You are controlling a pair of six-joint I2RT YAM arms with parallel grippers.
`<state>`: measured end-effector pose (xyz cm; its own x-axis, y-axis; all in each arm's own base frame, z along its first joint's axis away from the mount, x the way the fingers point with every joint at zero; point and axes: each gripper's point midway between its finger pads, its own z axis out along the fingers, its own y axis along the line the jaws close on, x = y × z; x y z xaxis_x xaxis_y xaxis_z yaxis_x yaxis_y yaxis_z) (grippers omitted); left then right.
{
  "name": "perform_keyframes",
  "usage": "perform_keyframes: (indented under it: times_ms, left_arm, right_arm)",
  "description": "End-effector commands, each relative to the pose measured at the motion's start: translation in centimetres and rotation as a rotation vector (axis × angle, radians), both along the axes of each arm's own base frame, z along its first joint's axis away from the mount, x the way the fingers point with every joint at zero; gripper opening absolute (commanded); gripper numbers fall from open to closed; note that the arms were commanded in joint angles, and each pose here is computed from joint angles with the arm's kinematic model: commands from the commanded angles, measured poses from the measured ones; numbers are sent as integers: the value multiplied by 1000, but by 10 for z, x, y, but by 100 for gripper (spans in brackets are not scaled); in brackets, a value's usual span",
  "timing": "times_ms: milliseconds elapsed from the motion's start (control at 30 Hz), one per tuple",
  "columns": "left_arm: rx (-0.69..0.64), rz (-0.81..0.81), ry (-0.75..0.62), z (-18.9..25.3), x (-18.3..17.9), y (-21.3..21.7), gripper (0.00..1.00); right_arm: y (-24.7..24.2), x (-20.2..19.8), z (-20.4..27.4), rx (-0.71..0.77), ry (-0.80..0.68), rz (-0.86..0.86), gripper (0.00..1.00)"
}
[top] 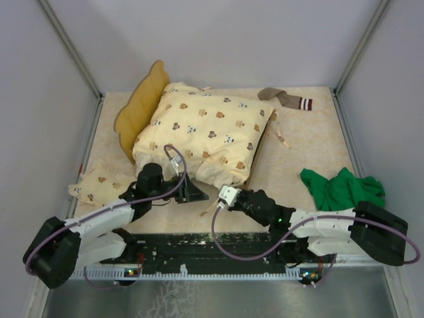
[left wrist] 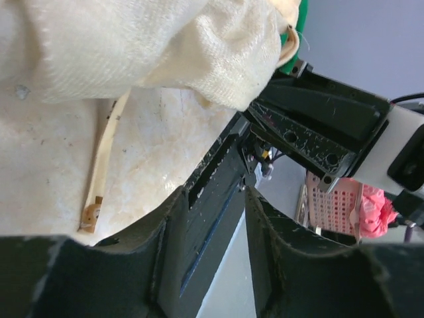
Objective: Set up the pet bed
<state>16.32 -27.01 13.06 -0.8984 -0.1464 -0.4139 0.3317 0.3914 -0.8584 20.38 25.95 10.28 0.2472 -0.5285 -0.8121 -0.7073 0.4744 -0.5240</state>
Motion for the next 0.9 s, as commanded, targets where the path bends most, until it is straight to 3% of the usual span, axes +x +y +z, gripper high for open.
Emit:
perform_keyframes:
  times_ms: [0, 100, 200, 333, 400, 533, 733, 867]
  left_arm:
    - [-81, -27, -90, 27, 9, -21, 40]
    - [-140, -66, -99, 36, 7, -34, 41]
    - [-108, -65, -107, 31, 12, -44, 43]
    - [-23, -49, -197, 13, 19, -47, 24]
    - [36, -53, -293, 3, 22, -45, 20]
    - [51, -116, -554, -1, 14, -46, 39]
    - [126, -91, -727, -12, 32, -47, 44]
    - [230, -93, -823, -30, 44, -49, 41]
  right_arm:
    - [15, 7, 31, 149, 23, -59, 0]
    - [18, -1, 33, 252, 97, -72, 0]
    - [18, -8, 30, 274, 77, -41, 0]
    - [15, -11, 23, 235, 49, -14, 0]
    - [14, -12, 24, 234, 51, -8, 0]
    - [12, -13, 25, 237, 49, -11, 0]
    - [13, -13, 27, 251, 61, -14, 0]
    - [10, -12, 26, 244, 55, -23, 0]
